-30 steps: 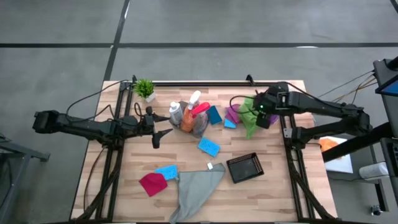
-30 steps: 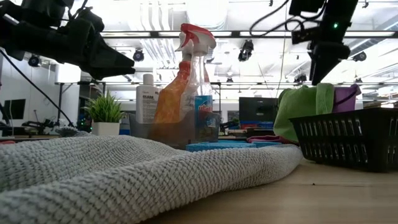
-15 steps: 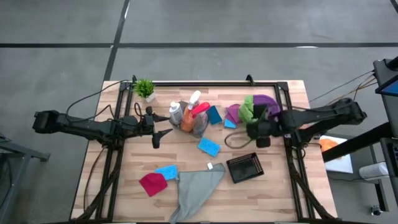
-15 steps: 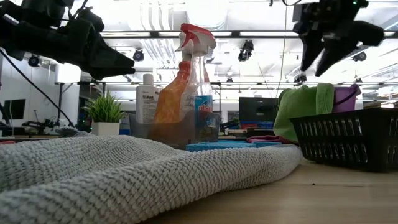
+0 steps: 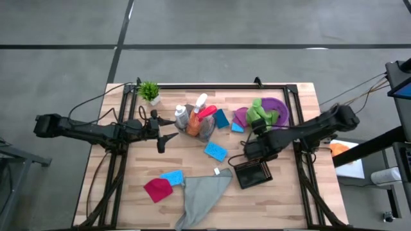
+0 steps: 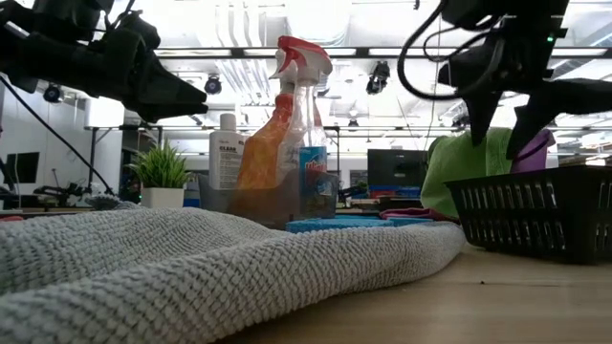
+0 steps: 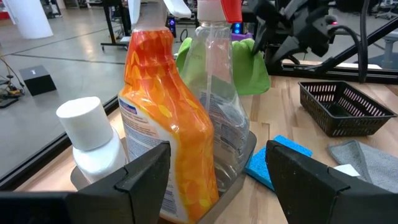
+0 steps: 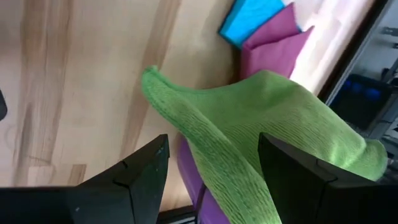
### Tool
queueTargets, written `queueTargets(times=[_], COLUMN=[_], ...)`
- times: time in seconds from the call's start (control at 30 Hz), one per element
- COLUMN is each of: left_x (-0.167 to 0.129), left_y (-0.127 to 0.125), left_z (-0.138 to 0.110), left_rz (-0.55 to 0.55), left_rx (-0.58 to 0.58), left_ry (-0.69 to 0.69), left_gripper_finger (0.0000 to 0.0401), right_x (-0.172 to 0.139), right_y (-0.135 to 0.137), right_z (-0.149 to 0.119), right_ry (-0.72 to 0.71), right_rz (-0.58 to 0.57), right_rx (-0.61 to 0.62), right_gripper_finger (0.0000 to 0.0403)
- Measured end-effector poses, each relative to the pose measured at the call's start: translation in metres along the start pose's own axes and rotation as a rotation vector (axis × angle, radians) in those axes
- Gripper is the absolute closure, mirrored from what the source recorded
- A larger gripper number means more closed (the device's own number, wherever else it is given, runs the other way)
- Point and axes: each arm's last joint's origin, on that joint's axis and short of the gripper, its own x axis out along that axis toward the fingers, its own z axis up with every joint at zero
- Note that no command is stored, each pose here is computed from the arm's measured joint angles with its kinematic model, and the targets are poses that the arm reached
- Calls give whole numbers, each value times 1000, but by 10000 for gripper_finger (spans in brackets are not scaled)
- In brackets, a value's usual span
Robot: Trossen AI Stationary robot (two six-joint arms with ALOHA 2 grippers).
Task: Pick & Place Kitchen Items
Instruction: Put the green microfiber towel into the purple bucket
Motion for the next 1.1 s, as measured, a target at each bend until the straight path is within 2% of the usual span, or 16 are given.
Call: queueTargets(times=[0.2, 0.43, 0.57, 0.73, 0.77, 0.93, 1.1], left_x=[0, 0, 0, 0, 0, 0, 0], left_y=[0, 0, 0, 0, 0, 0, 0], left_z=[0, 0, 0, 0, 0, 0, 0], left_rz=[0, 0, 0, 0, 0, 0, 0], left_rx=[0, 0, 0, 0, 0, 0, 0], left_ry=[0, 0, -1, 0, -1, -1, -1], left_gripper_finger=[137, 137, 137, 137, 137, 137, 137], right_x=[11, 19, 21, 20, 19, 8, -22], right_y=[6, 8, 8, 8, 7, 0, -19], right_z=[7, 13, 14, 13, 12, 7, -3], right_ry=[54, 102, 112, 107, 101, 46, -88], right_rz=[-5, -103, -123, -118, -118, -137, -222], right_rx=[-78, -115, -116, -110, -105, -15, 158], right_gripper_finger=[162, 167, 219, 353, 368, 383, 385])
